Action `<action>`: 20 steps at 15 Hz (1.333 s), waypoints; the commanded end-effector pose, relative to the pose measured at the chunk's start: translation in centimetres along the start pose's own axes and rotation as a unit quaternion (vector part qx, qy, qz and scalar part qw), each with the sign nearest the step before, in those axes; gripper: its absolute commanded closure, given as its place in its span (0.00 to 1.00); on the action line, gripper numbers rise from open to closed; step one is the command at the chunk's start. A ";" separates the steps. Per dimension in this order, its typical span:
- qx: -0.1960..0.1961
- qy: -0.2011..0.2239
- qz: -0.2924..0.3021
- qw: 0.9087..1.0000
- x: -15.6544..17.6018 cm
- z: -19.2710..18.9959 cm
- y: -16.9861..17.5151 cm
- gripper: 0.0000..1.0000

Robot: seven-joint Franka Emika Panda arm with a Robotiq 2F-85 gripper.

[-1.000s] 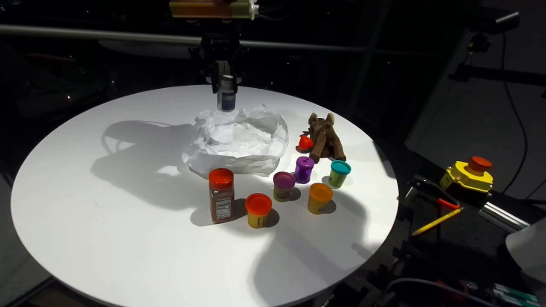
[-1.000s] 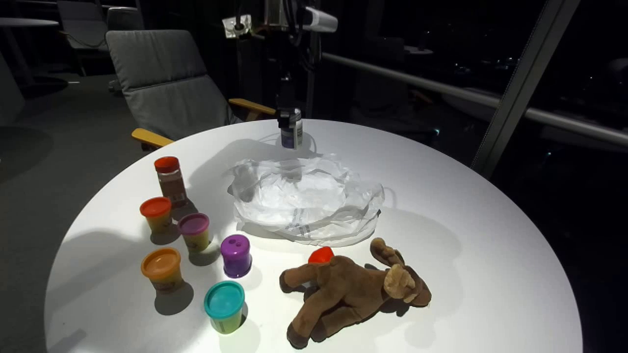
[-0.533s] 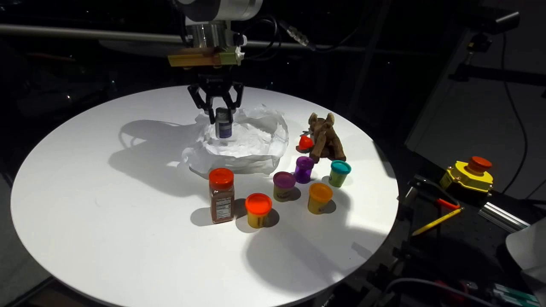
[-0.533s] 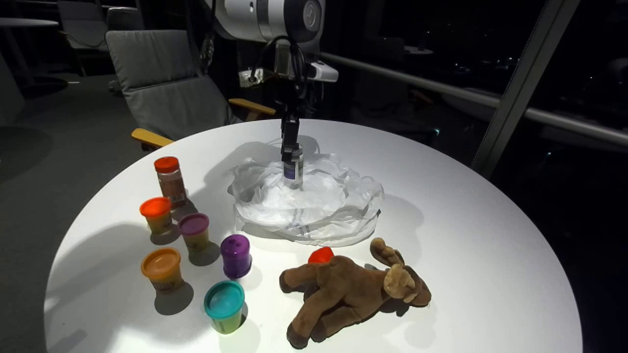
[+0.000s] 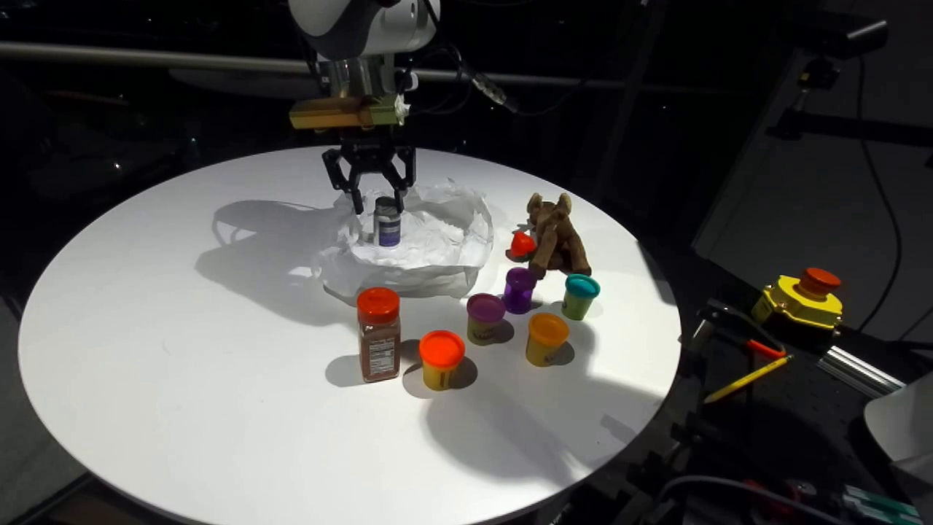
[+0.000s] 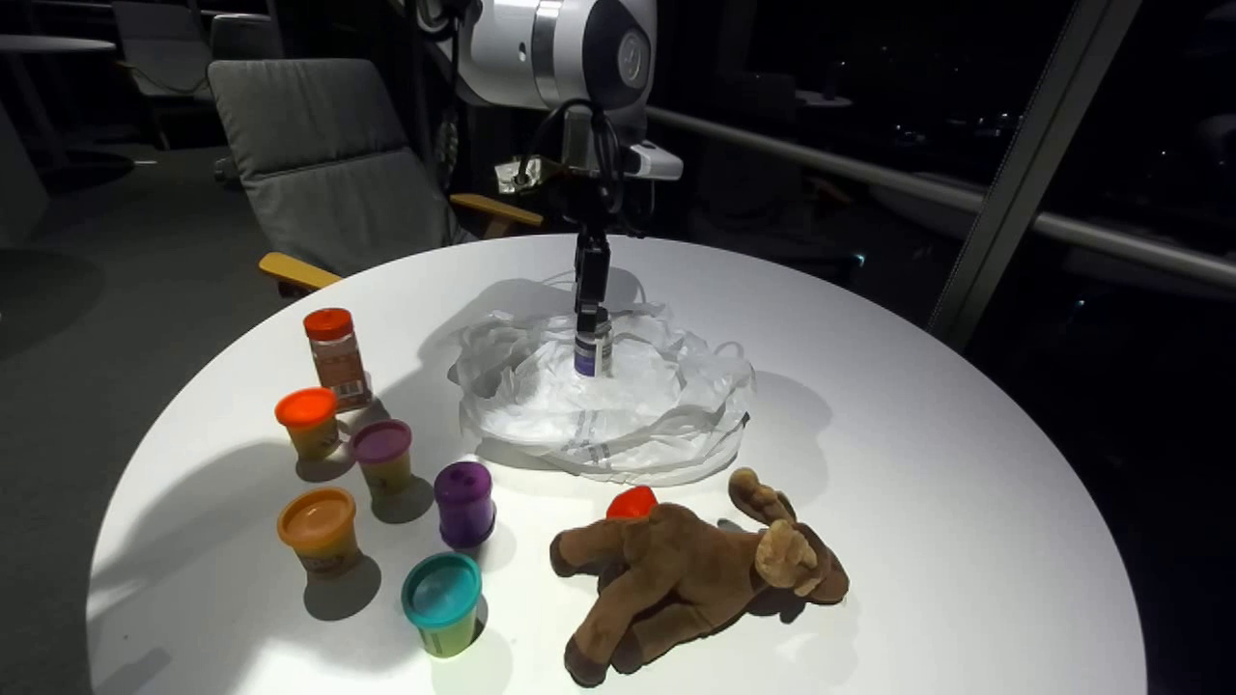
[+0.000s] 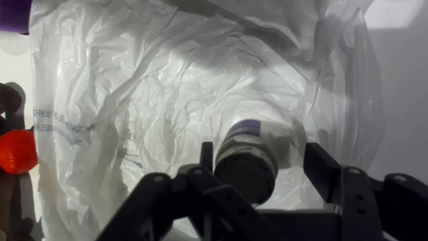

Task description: Put the contents in the white plastic bag

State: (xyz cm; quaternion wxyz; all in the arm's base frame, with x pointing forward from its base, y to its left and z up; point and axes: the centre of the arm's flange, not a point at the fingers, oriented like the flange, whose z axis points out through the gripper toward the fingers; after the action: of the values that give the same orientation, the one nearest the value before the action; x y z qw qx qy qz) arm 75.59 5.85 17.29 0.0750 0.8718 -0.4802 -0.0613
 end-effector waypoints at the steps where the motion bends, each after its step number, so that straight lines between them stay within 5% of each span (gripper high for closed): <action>1: 0.012 0.004 -0.006 1.000 -0.2 -4.3 -0.2 0.00; 6: 0.011 0.042 -0.093 0.995 -6.9 -12.3 2.3 0.00; 10: 0.017 0.053 -0.206 0.977 -14.7 -16.1 3.8 0.00; 16: 0.020 0.065 -0.319 0.945 -25.1 -14.6 7.2 0.00; 20: 0.019 0.063 -0.348 0.935 -28.9 -11.4 9.7 0.00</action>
State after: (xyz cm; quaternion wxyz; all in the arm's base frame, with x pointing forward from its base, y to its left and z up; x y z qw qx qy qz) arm 61.41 27.62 32.35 0.0661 0.9829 -0.1691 -0.0321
